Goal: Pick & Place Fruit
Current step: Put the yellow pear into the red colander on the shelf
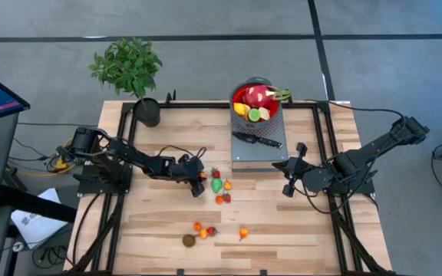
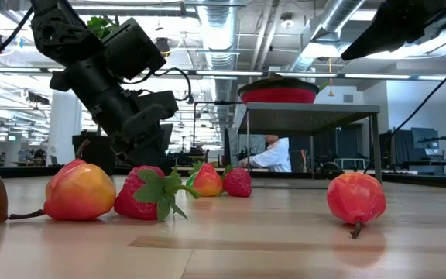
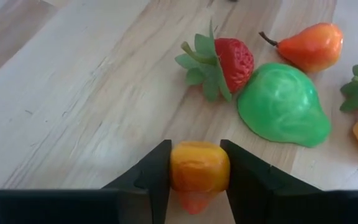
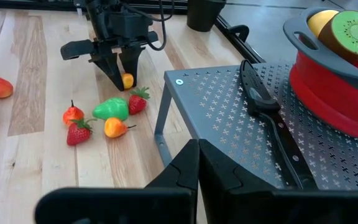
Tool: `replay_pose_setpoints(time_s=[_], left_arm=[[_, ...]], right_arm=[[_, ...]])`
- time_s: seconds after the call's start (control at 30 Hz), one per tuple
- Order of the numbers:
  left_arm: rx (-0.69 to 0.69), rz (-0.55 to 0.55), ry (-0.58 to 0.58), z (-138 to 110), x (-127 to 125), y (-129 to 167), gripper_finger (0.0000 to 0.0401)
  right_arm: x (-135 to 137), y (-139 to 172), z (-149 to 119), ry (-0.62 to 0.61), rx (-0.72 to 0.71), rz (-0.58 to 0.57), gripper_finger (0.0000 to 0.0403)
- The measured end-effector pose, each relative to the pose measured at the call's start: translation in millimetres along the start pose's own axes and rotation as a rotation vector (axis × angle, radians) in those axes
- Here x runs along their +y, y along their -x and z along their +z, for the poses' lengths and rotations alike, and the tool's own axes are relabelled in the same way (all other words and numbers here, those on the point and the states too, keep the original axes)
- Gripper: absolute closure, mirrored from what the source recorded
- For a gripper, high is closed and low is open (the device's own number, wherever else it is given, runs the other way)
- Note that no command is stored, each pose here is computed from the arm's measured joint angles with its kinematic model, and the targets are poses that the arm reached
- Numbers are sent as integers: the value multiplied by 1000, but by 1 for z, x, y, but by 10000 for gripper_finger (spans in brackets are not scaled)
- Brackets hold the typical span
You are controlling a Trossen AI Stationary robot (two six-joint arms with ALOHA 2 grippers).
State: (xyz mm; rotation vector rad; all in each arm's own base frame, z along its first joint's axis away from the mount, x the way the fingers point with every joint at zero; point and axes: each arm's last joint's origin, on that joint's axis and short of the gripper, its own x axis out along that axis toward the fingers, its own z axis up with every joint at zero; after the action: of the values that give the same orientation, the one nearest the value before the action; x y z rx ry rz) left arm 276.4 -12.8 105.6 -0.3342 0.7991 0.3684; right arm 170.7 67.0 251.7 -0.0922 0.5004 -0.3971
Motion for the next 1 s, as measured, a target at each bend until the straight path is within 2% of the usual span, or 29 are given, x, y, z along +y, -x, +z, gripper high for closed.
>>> replay_pose_setpoints(time_s=[0.17,0.33,0.53,0.73,1.0], left_arm=[[-11,-18,9,4,0,9,281],[-133,-72,37,24,-4,35,284],[-316,-149,92,48,-4,79,284],[-516,-192,153,66,1,122,283],[-797,-249,134,85,2,160,287]], right_arm=[[0,0,0,13,2,-1,403],[0,0,0,16,3,-1,403],[0,0,0,23,2,-1,403],[-1,0,0,128,2,-4,403],[-12,-11,8,195,-15,-79,403]])
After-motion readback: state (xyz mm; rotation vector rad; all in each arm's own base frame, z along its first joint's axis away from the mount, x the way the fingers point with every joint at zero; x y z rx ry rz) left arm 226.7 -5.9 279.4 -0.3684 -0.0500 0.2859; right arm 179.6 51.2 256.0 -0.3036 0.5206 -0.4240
